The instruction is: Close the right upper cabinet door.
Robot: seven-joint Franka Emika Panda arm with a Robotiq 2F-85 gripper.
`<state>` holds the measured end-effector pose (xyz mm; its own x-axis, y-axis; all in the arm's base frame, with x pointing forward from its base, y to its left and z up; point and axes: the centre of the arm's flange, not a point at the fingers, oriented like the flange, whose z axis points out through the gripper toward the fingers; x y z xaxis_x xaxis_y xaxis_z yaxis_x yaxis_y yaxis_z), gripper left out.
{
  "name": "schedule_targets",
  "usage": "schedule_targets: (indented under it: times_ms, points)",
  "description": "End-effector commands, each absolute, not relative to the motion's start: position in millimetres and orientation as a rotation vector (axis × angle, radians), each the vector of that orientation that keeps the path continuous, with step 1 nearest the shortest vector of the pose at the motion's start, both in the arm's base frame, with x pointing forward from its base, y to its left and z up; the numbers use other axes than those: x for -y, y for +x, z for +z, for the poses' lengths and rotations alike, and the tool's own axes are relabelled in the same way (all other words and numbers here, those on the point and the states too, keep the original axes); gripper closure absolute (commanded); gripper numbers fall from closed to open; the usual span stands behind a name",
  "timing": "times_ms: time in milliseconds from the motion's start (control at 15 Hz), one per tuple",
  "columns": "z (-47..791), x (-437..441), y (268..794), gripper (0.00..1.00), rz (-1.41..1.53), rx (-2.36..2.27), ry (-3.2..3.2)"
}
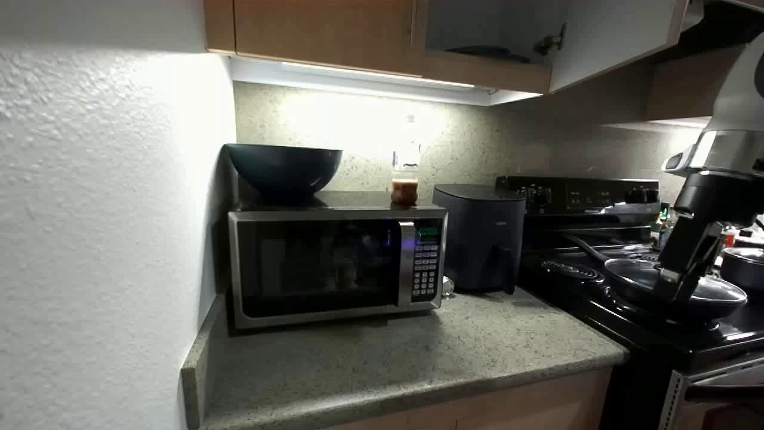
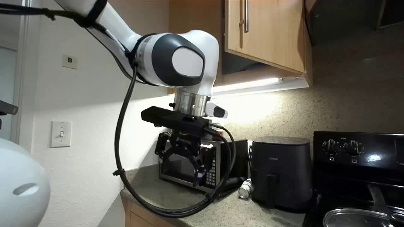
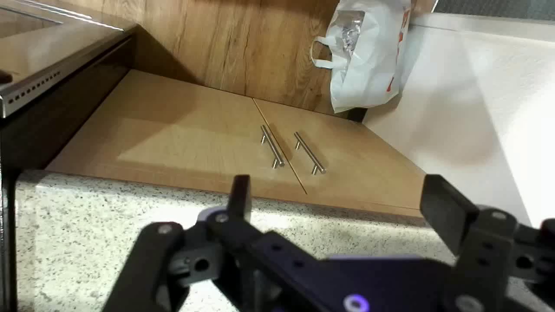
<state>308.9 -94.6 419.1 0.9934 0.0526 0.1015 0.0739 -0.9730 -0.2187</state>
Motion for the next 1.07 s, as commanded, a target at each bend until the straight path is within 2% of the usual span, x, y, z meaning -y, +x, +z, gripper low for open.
schedule_targets:
  times_ms: [0, 533, 1000]
  points:
    - [419.1, 94.6, 308.9, 0.0, -0.14, 0.094, -2.913]
    - [432.8, 91.3, 304.0, 0.0, -0.193, 0.118, -2.938]
    - [556.8, 64.0, 234.0, 0.0, -0.662, 0.096, -3.071]
